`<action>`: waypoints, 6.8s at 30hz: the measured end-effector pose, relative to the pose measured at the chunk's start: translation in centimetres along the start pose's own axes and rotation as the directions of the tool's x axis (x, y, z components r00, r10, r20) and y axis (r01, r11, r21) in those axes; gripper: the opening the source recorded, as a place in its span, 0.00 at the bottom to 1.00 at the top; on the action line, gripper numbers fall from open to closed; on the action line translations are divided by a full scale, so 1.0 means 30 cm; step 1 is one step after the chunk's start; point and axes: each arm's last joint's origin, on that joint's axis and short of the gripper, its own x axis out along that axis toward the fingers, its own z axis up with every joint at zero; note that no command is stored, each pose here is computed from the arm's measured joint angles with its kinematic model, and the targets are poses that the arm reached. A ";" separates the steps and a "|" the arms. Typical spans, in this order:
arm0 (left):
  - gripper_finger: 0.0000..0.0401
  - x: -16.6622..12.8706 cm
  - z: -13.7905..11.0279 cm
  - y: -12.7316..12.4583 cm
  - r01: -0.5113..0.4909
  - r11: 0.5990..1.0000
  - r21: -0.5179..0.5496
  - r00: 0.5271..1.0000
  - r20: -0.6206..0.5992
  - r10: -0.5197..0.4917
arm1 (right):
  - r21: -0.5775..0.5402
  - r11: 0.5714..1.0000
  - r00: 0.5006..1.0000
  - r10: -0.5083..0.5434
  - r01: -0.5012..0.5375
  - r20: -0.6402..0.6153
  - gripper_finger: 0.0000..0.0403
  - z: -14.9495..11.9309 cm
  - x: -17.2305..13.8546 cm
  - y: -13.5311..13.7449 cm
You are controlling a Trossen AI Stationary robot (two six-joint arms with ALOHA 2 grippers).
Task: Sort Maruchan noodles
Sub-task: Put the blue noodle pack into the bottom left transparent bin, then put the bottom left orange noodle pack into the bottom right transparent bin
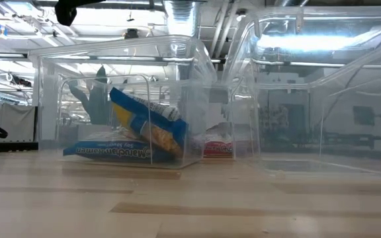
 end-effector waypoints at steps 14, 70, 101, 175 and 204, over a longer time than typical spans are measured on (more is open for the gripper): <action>0.49 0.000 0.000 0.000 0.000 1.000 0.007 1.000 0.000 0.000 | -0.312 0.844 0.888 0.346 -0.436 -0.304 0.01 -0.114 -0.287 -0.036; 0.49 -0.003 0.024 -0.011 0.020 0.999 -0.027 0.997 0.072 -0.018 | -0.643 0.766 0.287 0.620 -0.019 0.730 0.07 0.682 -0.717 0.573; 0.49 -0.003 0.023 -0.015 0.055 0.996 0.063 0.997 0.052 -0.058 | -0.558 0.827 0.518 0.452 0.061 0.726 0.67 0.372 -0.813 0.195; 0.48 -0.140 -0.995 -0.461 0.500 0.792 0.350 0.086 -0.930 0.357 | -0.512 0.808 -0.042 0.524 -0.291 0.851 0.67 0.299 -0.569 0.013; 0.00 -0.023 -0.354 -0.393 0.307 0.949 -0.068 0.332 -0.927 -0.174 | -0.509 0.810 -0.036 0.523 -0.293 0.852 0.67 0.298 -0.567 0.011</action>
